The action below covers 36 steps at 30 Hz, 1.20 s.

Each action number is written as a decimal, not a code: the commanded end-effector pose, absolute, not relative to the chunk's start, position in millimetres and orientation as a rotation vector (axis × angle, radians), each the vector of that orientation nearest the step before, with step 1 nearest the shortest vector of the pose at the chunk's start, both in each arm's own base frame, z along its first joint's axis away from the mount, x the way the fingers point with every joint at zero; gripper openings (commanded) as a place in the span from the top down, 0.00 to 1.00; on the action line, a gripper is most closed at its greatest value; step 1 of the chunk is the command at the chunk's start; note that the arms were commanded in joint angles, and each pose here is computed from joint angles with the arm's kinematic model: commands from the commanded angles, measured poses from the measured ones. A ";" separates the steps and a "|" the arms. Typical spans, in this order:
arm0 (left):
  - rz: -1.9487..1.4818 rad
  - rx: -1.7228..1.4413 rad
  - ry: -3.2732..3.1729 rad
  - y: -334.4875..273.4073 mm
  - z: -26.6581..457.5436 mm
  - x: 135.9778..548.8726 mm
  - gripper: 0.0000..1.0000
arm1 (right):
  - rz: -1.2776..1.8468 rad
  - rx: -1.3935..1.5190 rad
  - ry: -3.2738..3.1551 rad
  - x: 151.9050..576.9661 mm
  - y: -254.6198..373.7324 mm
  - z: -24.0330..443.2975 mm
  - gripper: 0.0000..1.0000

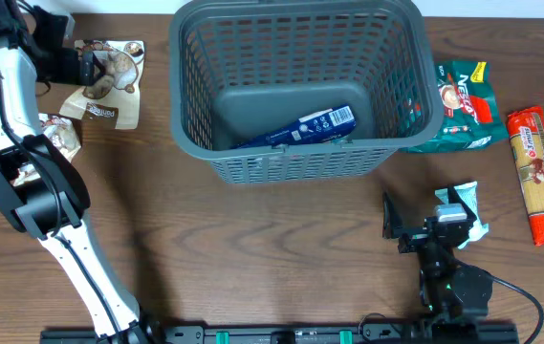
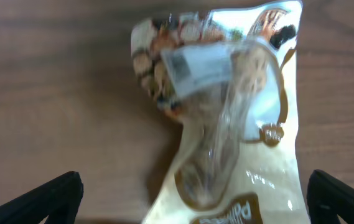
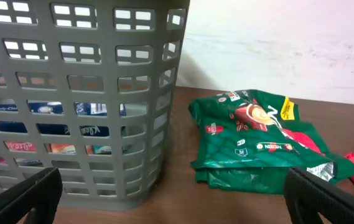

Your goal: Pack container

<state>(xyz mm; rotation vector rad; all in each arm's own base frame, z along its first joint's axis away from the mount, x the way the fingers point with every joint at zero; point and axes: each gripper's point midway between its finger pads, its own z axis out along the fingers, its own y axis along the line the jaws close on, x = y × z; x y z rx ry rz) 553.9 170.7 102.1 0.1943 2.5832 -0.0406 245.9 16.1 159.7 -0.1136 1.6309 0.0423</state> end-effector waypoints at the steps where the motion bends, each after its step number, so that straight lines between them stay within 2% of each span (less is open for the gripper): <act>1: -0.045 0.281 2.538 168.1 101.8 562.1 0.01 | 0.027 -0.116 1.630 245.7 14.2 159.4 0.01; 8: -0.039 0.235 2.508 171.7 97.4 573.5 0.01 | 0.027 -0.116 1.630 245.7 14.2 159.4 0.01; 16: -0.152 0.058 2.610 167.9 45.3 567.8 0.01 | 0.027 -0.116 1.630 245.7 14.2 159.4 0.01; 21: -0.252 0.065 2.622 153.1 25.1 568.1 0.01 | 0.027 -0.116 1.630 245.7 14.2 159.4 0.01; 36: -0.338 0.188 2.589 104.6 21.9 582.2 0.01 | 0.027 -0.116 1.630 245.7 14.2 159.4 0.01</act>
